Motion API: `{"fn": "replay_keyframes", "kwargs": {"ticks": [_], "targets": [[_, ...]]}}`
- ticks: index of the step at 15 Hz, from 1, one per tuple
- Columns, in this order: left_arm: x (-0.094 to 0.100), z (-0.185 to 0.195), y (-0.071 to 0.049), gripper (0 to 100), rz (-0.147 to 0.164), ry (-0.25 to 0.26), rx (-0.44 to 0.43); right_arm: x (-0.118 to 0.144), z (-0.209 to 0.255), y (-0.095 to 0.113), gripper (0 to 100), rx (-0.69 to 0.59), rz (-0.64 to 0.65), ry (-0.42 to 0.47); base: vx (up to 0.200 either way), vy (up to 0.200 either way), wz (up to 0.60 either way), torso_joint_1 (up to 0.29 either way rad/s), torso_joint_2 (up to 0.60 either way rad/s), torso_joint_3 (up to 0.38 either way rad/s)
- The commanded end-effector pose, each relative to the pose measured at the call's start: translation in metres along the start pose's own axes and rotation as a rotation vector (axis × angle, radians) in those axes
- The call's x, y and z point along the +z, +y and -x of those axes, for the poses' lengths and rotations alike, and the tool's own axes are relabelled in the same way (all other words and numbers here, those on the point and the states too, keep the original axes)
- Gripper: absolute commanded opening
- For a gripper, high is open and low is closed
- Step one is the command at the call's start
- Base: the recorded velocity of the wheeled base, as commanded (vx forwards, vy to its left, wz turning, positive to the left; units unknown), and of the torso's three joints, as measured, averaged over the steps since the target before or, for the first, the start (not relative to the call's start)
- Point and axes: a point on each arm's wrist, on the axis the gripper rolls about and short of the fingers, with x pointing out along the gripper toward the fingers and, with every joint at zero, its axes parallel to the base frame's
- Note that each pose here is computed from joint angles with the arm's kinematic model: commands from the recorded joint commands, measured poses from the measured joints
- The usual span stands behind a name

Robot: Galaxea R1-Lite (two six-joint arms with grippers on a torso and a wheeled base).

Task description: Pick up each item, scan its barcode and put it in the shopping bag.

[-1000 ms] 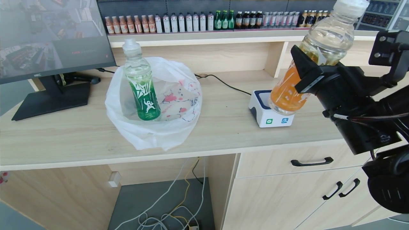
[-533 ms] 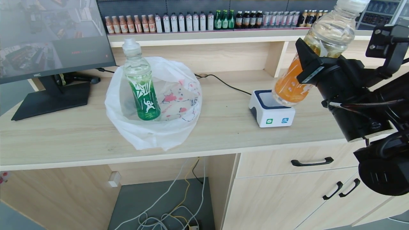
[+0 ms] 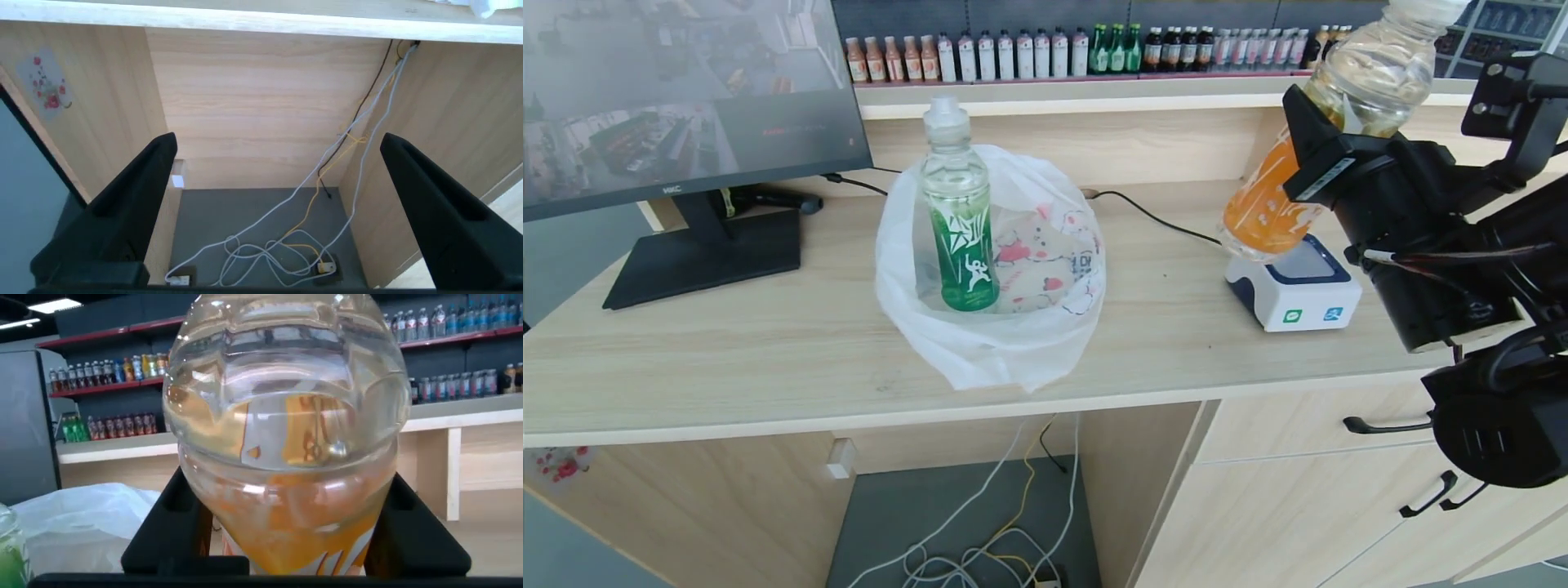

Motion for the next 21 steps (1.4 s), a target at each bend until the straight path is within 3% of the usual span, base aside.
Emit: {"fn": "replay_keyframes", "kwargs": {"ticks": [1, 8, 12, 14, 16, 17, 18, 21], "targets": [[0.000, 0.000, 0.000, 100, 0.000, 0.000, -0.001, -0.001, -0.001, 0.001, 0, 0.001, 0.000, -0.003, 0.000, 0.200, 0.00, 0.002, 0.00, -0.002], [0.000, 0.000, 0.000, 100, -0.001, 0.000, -0.001, 0.001, -0.002, 0.001, 0, 0.002, -0.003, -0.010, 0.000, 0.200, 0.00, 0.004, 0.00, 0.001], [0.000, 0.000, 0.000, 100, -0.003, 0.000, -0.001, 0.001, -0.010, 0.004, 0, 0.003, -0.008, -0.035, 0.000, 0.000, 0.00, 0.000, 0.00, 0.000], [0.000, 0.000, 0.000, 100, -0.018, 0.001, -0.001, 0.001, -0.013, 0.000, 0, -0.006, -0.014, -0.046, 0.000, 0.000, 0.00, 0.000, 0.00, 0.000], [0.000, 0.000, 0.000, 100, -0.026, 0.001, -0.001, -0.008, -0.010, 0.001, 0, 0.000, 0.013, -0.011, 0.000, 0.000, 0.00, 0.000, 0.00, 0.000], [0.000, 0.000, 0.000, 100, -0.032, 0.001, -0.001, -0.012, -0.008, -0.011, 0, -0.024, 0.047, 0.009, 0.000, 0.000, 0.00, 0.000, 0.00, 0.000], [0.000, 0.000, 0.000, 100, -0.043, 0.001, -0.001, -0.012, -0.008, -0.011, 0, -0.004, 0.042, 0.003, 0.000, 0.000, 0.00, 0.000, 0.00, 0.000], [0.000, 0.000, 0.000, 100, -0.034, 0.001, -0.001, -0.023, -0.007, -0.004, 0, 0.068, 0.049, 0.031, 0.000, 0.000, 0.00, 0.000, 0.00, 0.000]]}}
